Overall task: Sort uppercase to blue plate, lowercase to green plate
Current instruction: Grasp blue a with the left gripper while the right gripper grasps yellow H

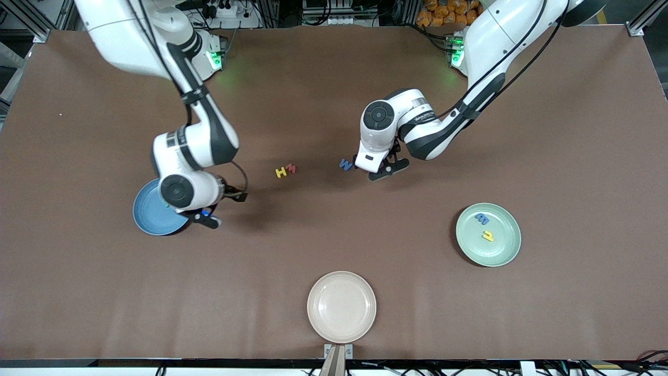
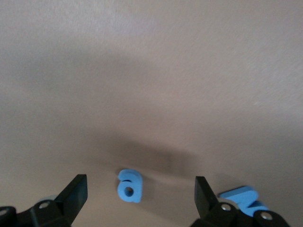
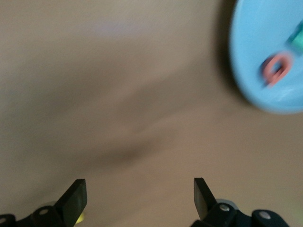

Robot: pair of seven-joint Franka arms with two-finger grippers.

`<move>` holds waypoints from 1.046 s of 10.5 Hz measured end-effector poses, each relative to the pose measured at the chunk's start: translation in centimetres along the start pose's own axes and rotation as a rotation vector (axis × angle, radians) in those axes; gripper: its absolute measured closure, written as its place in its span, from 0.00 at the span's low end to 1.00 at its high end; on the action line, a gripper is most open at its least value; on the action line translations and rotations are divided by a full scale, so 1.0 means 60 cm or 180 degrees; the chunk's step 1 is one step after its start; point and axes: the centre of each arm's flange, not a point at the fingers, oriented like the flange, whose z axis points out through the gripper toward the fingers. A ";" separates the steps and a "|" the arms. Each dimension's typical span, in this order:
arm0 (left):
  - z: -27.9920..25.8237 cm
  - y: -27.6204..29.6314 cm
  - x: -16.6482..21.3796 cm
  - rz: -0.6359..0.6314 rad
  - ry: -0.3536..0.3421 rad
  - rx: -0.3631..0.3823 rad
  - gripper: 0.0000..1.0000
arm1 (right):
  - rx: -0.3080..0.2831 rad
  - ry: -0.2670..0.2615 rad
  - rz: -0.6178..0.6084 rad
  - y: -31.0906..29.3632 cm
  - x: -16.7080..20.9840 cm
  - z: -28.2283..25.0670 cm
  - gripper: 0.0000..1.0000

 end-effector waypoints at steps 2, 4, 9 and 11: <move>0.009 -0.012 -0.015 0.0042 0.0002 -0.0027 0.00 | 0.0127 0.0122 0.0398 -0.055 -0.069 0.027 0.00; 0.020 -0.027 -0.033 0.0123 0.0049 -0.0046 0.00 | 0.0225 0.0244 0.0598 -0.075 -0.110 0.074 0.00; 0.052 -0.063 -0.036 0.0216 0.0210 -0.0128 0.07 | 0.0398 0.0273 0.0807 -0.079 -0.130 0.109 0.00; 0.045 -0.059 -0.033 0.0210 0.0227 -0.0165 0.13 | 0.0480 0.0271 0.0842 -0.083 -0.146 0.126 0.00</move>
